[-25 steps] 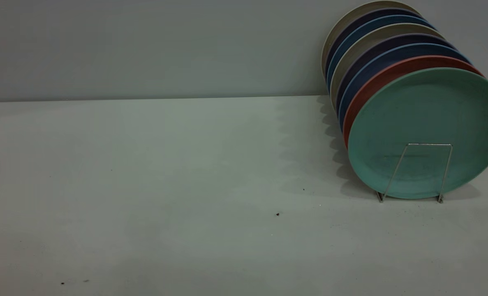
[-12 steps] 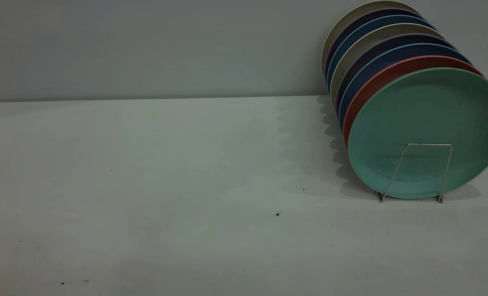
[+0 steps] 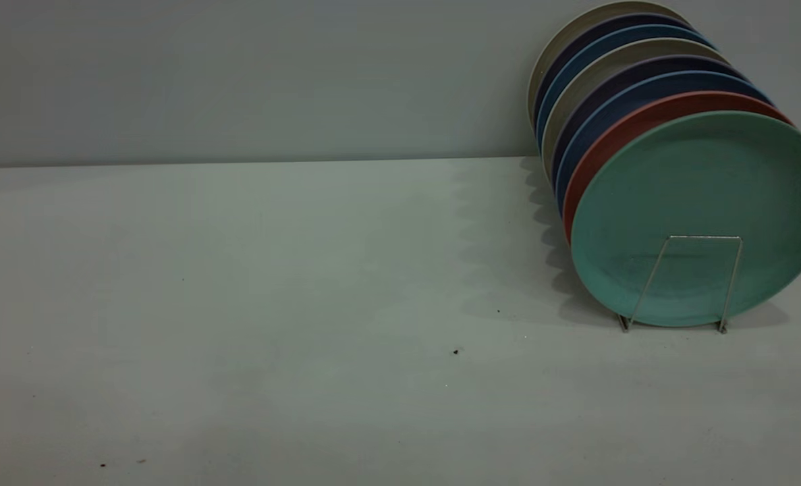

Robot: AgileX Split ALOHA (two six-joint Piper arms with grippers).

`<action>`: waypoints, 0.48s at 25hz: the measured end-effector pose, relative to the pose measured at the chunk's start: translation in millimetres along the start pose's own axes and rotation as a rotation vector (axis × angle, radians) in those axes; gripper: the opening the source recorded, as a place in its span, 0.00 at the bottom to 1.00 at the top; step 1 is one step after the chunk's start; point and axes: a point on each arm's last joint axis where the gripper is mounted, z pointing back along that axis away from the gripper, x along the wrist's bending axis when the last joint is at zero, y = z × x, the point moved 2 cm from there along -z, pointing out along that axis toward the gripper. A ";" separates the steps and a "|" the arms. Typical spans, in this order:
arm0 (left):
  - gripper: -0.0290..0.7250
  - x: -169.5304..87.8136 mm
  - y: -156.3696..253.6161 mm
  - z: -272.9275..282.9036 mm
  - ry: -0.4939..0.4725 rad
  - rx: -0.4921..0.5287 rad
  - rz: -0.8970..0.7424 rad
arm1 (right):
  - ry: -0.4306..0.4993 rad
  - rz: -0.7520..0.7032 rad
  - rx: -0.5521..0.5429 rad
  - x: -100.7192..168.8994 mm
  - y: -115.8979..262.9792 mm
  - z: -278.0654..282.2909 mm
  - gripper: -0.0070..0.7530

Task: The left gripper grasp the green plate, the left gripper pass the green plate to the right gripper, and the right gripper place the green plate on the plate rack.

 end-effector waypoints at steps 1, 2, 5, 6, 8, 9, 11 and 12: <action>0.68 0.0 0.0 0.0 0.000 0.000 0.000 | 0.001 0.001 -0.017 0.1 1.2 2.1 0.36; 0.68 0.0 0.0 0.0 0.000 0.000 0.000 | 0.002 0.001 -0.032 0.3 2.2 3.8 0.36; 0.68 0.0 0.0 0.0 0.000 0.000 0.000 | 0.003 0.001 -0.042 0.4 3.2 5.1 0.36; 0.68 0.0 0.0 0.0 0.000 0.000 0.000 | 0.003 0.001 -0.042 0.4 3.2 5.1 0.36; 0.68 0.0 0.0 0.0 0.000 0.000 0.000 | 0.003 0.001 -0.042 0.4 3.2 5.1 0.36; 0.68 0.0 0.0 0.0 0.000 0.000 0.000 | 0.003 0.001 -0.042 0.4 3.2 5.1 0.36; 0.68 0.0 0.0 0.0 0.000 0.000 0.000 | 0.003 0.001 -0.042 0.4 3.2 5.1 0.36; 0.68 0.0 0.0 0.0 0.000 0.000 0.000 | 0.004 0.003 -0.041 0.3 3.2 5.1 0.36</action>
